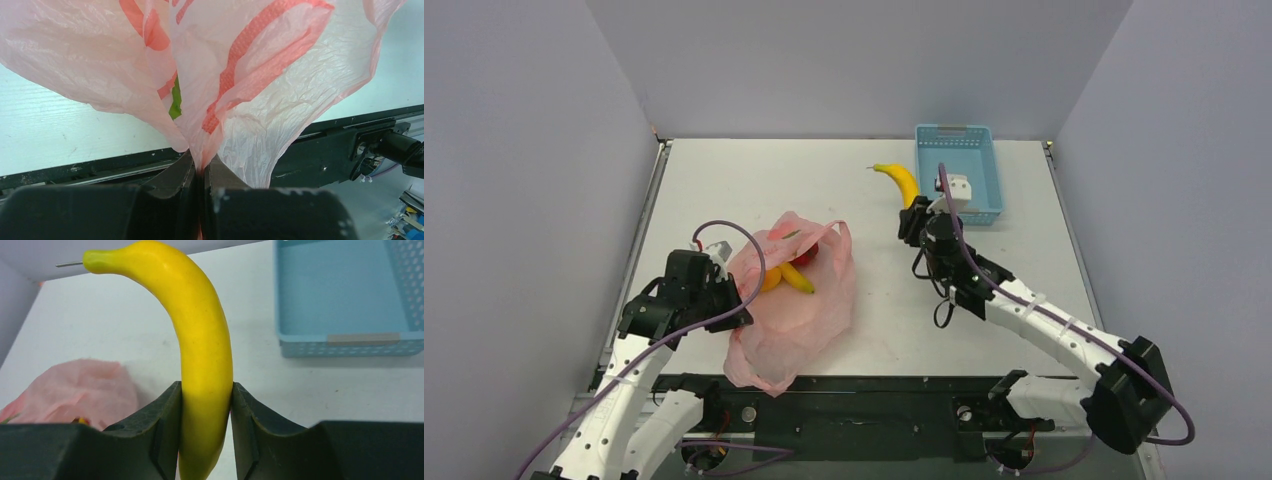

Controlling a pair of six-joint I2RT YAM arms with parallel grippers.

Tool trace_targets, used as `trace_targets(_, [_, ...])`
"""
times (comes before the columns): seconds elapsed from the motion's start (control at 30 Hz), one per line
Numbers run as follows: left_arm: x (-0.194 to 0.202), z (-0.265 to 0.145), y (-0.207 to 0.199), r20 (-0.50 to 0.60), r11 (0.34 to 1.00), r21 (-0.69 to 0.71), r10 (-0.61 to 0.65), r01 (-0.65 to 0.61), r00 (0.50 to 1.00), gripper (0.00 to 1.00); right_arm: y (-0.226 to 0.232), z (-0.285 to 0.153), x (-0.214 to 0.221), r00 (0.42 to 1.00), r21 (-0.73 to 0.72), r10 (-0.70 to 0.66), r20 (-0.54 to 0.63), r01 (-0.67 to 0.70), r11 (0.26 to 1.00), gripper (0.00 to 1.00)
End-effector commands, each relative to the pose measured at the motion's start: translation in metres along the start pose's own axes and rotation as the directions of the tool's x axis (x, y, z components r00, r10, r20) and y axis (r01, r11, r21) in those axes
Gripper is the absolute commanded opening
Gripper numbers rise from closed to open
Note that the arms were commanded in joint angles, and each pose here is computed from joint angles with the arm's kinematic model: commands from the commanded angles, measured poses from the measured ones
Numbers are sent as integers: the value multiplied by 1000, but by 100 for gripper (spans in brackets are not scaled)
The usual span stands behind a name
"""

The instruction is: Take the fake fruits out of the plastic bag

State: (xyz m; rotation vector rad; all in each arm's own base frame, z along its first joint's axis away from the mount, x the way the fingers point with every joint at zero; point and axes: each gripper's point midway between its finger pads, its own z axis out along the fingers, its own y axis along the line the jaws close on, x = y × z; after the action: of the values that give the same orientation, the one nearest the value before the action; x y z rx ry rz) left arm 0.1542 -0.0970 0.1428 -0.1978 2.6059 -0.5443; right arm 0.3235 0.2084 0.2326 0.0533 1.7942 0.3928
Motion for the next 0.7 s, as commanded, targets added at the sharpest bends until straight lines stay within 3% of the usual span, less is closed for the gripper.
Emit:
trace_targets(0.0, [-8, -3, -7, 38, 999, 41, 19, -20, 999, 2, -38, 40, -41, 999, 168, 44, 6, -44, 985, 0])
trace_targets(0.03, [-8, -2, -7, 37, 999, 42, 19, -20, 999, 2, -54, 52, -23, 997, 229, 16, -71, 0, 974, 0])
trace_targets(0.23, [-9, -3, -7, 43, 999, 46, 16, -18, 999, 2, -138, 110, -37, 990, 431, 39, -139, 25, 902, 0])
trace_targets(0.4, [-7, -3, -9, 34, 998, 57, 24, -26, 999, 2, -182, 159, -49, 972, 461, 96, -216, 15, 887, 0])
trace_targets(0.67, [-7, -2, -9, 30, 998, 59, 23, -24, 999, 1, -253, 204, -18, 935, 535, 174, -307, 19, 845, 5])
